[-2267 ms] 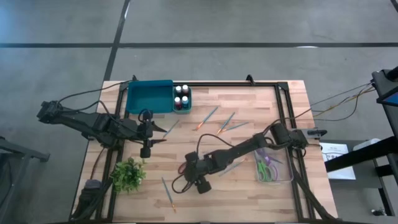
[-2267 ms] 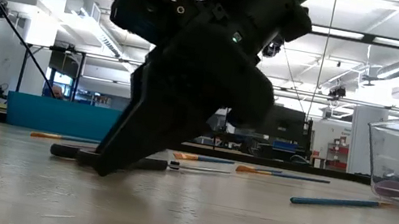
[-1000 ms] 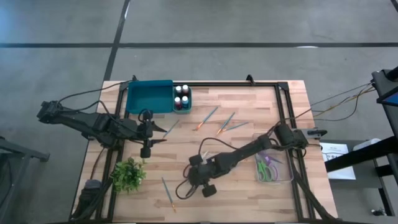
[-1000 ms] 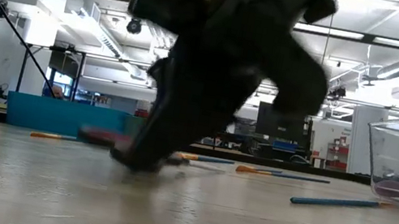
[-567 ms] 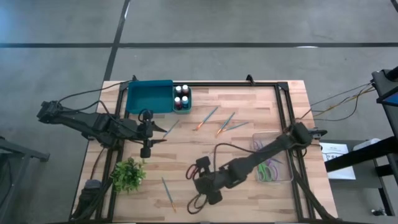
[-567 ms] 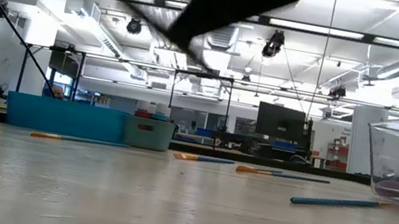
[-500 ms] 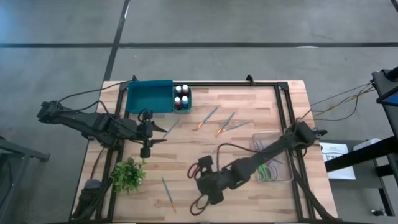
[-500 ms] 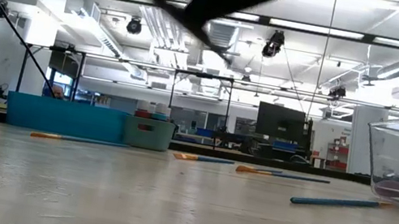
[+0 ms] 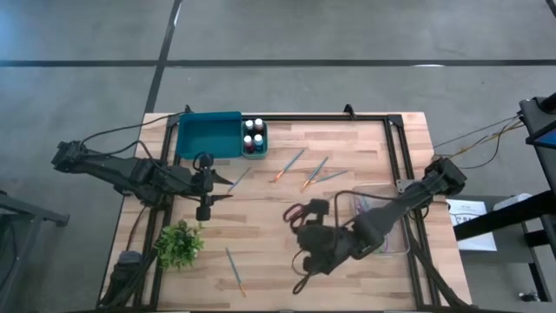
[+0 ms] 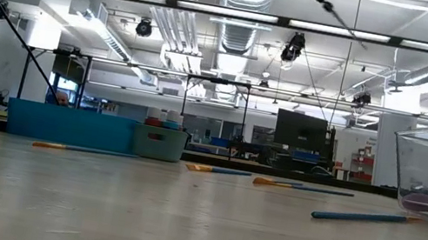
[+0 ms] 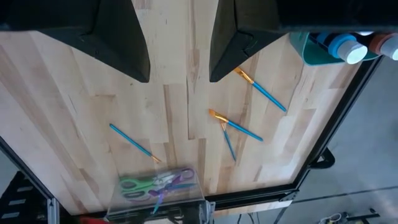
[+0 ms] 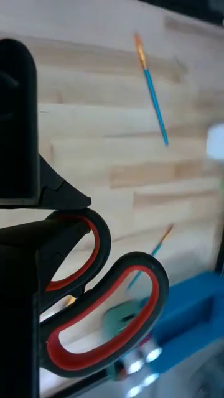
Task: Pick & Place Paint Supplies
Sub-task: Put the black scissors into the transparent bin
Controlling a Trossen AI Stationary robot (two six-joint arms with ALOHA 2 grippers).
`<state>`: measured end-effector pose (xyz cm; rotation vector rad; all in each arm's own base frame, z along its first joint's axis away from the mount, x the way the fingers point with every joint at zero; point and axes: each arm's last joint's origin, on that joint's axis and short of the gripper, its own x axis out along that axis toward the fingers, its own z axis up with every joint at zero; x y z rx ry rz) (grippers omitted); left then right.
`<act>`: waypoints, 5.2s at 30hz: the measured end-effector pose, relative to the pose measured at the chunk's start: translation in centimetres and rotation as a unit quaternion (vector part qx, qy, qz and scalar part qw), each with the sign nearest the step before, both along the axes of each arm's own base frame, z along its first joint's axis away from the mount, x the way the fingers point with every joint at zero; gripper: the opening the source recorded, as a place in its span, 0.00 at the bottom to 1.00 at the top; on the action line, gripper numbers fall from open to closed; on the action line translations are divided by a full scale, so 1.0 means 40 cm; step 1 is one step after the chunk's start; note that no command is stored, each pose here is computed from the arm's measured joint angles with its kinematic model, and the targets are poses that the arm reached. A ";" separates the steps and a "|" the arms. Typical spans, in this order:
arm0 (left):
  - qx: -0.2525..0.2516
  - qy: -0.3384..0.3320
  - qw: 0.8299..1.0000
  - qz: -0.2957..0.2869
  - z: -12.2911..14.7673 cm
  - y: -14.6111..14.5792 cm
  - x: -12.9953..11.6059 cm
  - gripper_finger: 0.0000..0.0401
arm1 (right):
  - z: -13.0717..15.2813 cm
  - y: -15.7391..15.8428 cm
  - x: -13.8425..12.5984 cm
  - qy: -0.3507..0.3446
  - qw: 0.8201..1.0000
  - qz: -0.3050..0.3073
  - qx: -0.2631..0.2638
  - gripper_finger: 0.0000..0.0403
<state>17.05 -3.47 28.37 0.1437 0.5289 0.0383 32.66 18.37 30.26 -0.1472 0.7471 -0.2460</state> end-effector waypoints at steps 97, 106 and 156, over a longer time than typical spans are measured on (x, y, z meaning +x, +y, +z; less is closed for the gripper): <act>-0.012 0.009 1.000 0.008 -0.016 0.000 0.000 0.43 | -0.185 -0.090 -0.318 -0.037 0.890 -0.447 0.083 0.35; -0.012 0.009 1.000 0.008 -0.016 0.000 0.000 0.43 | -0.198 -0.101 -0.318 -0.001 0.885 -0.458 0.081 0.35; -0.020 0.008 1.000 0.013 -0.016 0.000 0.000 0.43 | -0.176 -0.103 -0.334 0.070 0.873 -0.478 0.067 0.05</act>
